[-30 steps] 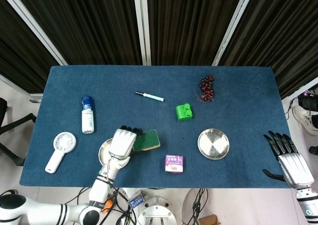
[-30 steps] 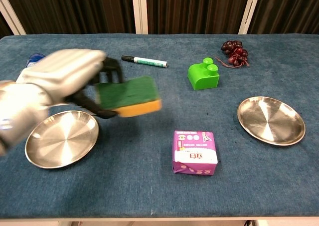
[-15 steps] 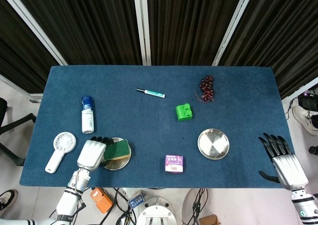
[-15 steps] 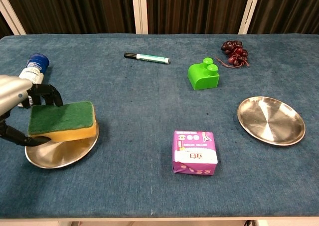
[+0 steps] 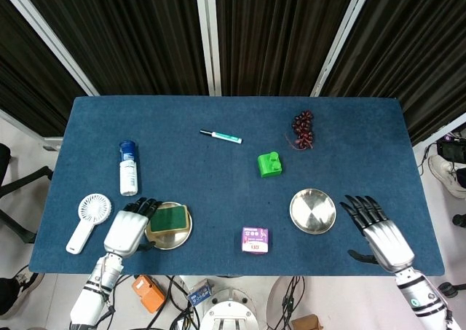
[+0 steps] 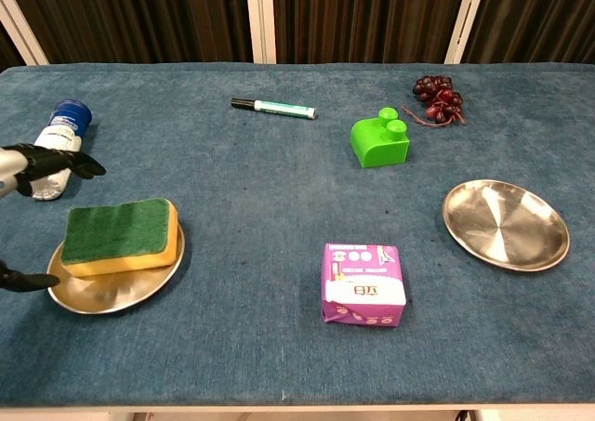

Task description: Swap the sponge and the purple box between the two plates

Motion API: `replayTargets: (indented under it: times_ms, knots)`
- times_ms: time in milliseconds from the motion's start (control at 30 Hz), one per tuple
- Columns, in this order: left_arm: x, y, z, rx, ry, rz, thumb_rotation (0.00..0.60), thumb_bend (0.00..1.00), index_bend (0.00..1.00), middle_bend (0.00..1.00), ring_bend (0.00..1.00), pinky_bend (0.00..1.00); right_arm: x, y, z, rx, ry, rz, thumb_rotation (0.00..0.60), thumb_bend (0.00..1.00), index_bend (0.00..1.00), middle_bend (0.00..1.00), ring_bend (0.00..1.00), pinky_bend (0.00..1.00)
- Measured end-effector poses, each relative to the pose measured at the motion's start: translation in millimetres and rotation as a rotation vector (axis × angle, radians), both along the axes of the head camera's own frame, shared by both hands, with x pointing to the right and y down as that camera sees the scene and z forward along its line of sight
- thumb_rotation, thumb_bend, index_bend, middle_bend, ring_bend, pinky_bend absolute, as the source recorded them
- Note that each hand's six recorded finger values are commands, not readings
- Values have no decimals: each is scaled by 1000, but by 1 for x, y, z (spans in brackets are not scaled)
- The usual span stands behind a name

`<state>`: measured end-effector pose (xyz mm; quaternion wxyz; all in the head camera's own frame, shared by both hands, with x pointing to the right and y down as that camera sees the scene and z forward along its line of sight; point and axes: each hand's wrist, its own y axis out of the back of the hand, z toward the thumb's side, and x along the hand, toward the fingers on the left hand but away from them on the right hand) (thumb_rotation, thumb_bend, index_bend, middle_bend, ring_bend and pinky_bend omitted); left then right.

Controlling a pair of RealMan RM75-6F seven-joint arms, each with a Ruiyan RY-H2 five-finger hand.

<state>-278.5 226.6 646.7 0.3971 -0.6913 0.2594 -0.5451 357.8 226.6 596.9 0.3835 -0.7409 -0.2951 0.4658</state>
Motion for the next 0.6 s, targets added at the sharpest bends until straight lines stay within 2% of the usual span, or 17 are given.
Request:
replayTargets:
  times_ms: [167,267,400,600]
  knots:
    - [-19,7,-30,75,-20,-5,600,38,159,173,151,319,-49,-4,13,-51,-46,-89,600,250,0,0,0,70]
    - [-34,11,-42,95,-30,-33,600,40,159,173,151,318,-80,-4,24,-101,-55,-144,600,250,0,0,0,70]
    - [-48,14,-47,94,-21,-76,600,42,158,173,151,319,-127,2,44,-170,-75,-198,600,250,0,0,0,70]
    - [-73,19,-47,80,-27,-135,600,43,159,173,151,305,-196,11,70,-242,-135,-206,600,250,0,29,0,94]
